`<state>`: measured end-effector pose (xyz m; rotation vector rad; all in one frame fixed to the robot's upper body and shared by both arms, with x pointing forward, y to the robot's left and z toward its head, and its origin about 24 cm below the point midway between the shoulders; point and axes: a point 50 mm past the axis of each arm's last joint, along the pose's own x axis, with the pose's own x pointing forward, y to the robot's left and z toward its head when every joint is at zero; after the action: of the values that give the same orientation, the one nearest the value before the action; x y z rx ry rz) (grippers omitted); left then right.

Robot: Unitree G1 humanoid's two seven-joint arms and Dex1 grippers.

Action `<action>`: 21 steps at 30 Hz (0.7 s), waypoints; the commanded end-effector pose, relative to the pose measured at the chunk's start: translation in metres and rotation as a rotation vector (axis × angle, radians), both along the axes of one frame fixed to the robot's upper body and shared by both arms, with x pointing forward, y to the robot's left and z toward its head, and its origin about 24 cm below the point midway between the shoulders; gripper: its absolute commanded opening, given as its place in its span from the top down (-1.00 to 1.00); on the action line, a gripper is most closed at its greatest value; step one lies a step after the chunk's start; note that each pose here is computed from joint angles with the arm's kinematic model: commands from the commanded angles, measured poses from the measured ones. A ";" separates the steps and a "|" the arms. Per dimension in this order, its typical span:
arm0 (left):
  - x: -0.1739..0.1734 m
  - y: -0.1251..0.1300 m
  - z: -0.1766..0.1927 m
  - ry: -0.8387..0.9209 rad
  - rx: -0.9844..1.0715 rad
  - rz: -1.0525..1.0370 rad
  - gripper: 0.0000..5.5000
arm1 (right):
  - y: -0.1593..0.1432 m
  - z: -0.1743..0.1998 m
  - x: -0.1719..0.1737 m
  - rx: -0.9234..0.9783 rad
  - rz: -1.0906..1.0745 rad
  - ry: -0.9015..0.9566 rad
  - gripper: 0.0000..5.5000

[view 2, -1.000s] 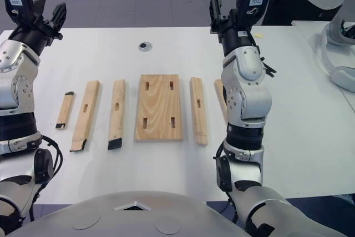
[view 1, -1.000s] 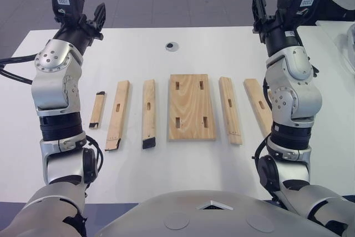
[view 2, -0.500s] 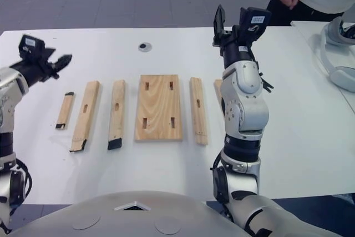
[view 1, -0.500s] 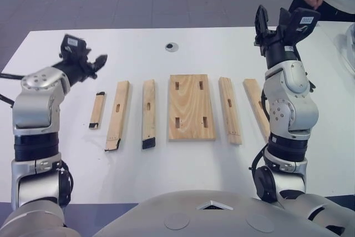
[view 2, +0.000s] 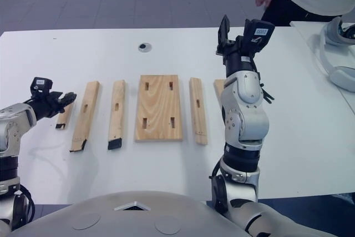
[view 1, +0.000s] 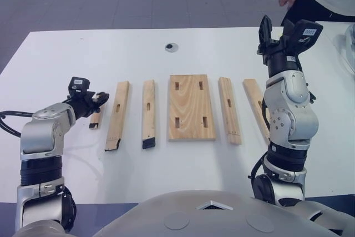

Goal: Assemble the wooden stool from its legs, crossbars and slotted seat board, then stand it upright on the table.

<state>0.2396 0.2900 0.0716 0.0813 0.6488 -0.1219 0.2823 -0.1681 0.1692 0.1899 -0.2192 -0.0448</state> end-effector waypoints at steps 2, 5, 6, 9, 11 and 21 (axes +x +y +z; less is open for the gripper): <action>-0.007 0.005 -0.009 0.031 0.037 0.021 0.02 | -0.001 0.005 0.003 -0.006 0.002 -0.011 -0.09; -0.012 0.005 -0.017 0.059 0.025 0.035 0.02 | -0.001 0.007 0.003 -0.007 0.003 -0.016 -0.09; -0.014 0.005 -0.021 0.074 0.017 0.041 0.02 | -0.001 0.007 0.003 -0.006 0.000 -0.019 -0.09; -0.024 0.008 -0.037 0.137 0.006 0.072 0.02 | -0.001 0.009 0.005 -0.005 0.001 -0.024 -0.09; -0.031 0.011 -0.046 0.172 0.005 0.101 0.02 | -0.001 0.010 0.006 -0.003 -0.001 -0.027 -0.09; -0.030 0.005 -0.052 0.164 -0.027 0.089 0.50 | -0.004 0.010 0.006 0.014 -0.018 -0.023 -0.09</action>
<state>0.2191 0.2990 0.0389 0.0514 0.7279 -0.0528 0.2859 -0.1721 0.1759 0.2023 -0.2409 -0.0593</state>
